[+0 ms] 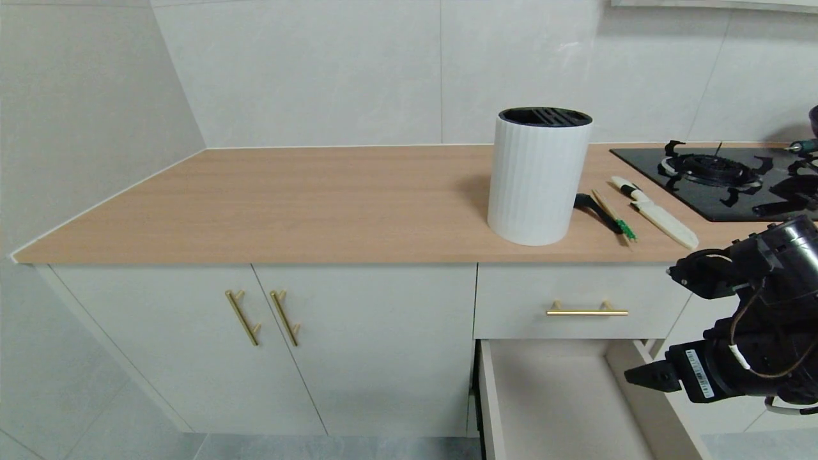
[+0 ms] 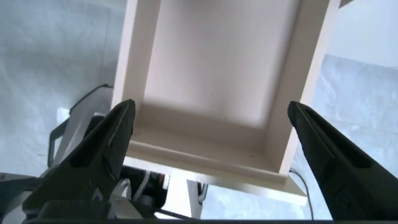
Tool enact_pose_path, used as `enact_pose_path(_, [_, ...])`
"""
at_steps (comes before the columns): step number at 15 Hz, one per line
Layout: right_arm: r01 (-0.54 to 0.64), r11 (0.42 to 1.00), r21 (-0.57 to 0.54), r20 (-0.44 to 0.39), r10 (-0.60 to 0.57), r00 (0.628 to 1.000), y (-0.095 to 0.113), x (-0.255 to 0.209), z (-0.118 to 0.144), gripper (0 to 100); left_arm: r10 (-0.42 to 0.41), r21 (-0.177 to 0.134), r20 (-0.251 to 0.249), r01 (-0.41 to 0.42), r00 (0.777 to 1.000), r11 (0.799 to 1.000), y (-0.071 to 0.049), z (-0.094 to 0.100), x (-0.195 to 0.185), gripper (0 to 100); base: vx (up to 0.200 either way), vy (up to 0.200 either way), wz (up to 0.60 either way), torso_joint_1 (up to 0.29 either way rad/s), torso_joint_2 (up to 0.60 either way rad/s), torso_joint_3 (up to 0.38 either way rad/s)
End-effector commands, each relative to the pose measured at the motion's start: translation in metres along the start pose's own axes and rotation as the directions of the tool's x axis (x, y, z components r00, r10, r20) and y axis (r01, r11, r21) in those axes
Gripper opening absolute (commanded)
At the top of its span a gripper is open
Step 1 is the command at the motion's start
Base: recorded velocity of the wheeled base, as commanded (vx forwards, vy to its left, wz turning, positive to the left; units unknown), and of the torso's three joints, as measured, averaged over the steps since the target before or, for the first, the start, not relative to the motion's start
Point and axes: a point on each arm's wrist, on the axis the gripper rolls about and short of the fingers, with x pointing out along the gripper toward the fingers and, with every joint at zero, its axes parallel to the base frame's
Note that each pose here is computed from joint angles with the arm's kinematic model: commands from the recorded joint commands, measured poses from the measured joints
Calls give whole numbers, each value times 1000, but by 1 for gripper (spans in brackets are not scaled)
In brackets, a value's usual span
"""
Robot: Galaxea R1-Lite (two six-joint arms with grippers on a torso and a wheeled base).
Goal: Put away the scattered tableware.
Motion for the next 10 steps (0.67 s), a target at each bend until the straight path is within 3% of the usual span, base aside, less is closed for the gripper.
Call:
enact_pose_path(1, [-4, 1000, 1, 21, 4, 1000, 0, -5, 0, 100, 1, 0, -1, -1, 1000, 1000, 0, 0, 0, 100, 0, 0, 0, 61, -159, -85])
enact_pose_path(3, [-21, 1000, 14, 141, 19, 990, 1, -12, 15, 100, 1, 0, -1, -1, 1000, 1000, 0, 0, 0, 100, 0, 0, 0, 18, -43, -23])
enact_pose_path(5, [5, 999, 36, 261, -14, 965, -9, -16, 48, 100, 1, 0, -1, -1, 1000, 1000, 0, 0, 0, 100, 0, 0, 0, 0, 0, 0])
enact_pose_path(8, [58, 995, 81, 304, -80, 949, -24, 2, 94, 100, 1, 0, -1, -1, 1000, 1000, 0, 0, 0, 100, 0, 0, 0, 0, 0, 0])
enact_pose_path(10, [83, 991, 105, 298, -111, 948, -30, 22, 111, 100, 1, -1, -3, -1, 1000, 1000, 0, 0, 0, 100, 0, 0, 0, 0, 0, 0])
